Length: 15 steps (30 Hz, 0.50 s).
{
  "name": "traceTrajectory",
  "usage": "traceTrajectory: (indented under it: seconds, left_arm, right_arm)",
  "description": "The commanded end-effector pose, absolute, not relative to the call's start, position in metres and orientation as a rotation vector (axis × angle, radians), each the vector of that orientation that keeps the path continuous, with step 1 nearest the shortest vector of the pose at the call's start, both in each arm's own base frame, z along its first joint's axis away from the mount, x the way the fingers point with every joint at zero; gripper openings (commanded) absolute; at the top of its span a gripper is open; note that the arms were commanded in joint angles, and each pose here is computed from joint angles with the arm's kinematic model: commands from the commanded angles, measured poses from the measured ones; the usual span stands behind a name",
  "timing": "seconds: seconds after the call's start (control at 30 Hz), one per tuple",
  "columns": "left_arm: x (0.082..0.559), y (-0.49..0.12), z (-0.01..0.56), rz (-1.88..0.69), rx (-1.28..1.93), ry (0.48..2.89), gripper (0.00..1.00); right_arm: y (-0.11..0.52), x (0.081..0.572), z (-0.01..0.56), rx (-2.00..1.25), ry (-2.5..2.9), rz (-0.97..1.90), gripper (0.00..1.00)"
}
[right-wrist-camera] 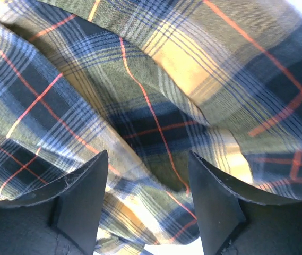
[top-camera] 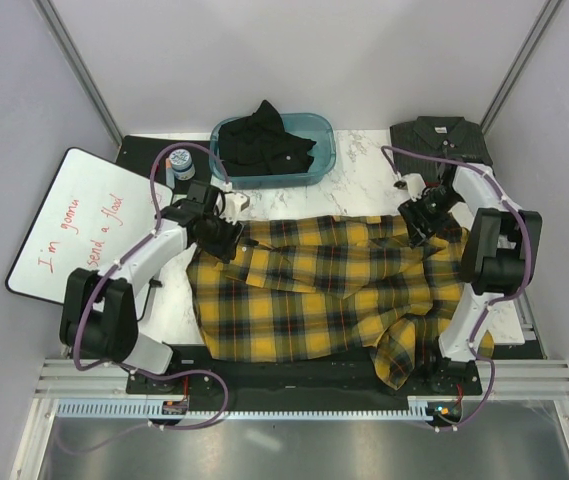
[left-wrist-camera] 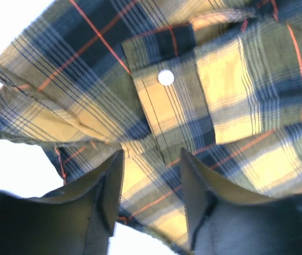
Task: Fold and stack the long sleeve shirts
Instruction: Fold the shirt
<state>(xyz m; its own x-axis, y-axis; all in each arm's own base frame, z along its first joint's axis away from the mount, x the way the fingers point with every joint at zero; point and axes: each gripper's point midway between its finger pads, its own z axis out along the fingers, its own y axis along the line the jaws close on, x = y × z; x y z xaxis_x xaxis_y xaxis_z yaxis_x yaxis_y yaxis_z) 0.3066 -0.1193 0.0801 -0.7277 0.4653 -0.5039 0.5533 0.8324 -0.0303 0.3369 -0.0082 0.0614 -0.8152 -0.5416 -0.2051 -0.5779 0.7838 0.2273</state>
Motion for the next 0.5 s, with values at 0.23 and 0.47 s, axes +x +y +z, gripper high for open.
traceTrajectory:
  seconds: [0.23,0.47]
  left_arm:
    - [0.283,-0.145,0.067,-0.314,0.946,2.565,0.49]
    - [0.313,-0.125,0.032,-0.219,0.930,2.628,0.45]
  right_arm:
    - [0.001,0.313,0.079,-0.979,2.785,0.354,0.54]
    - [-0.004,0.329,0.023,-0.956,2.860,0.288,0.50]
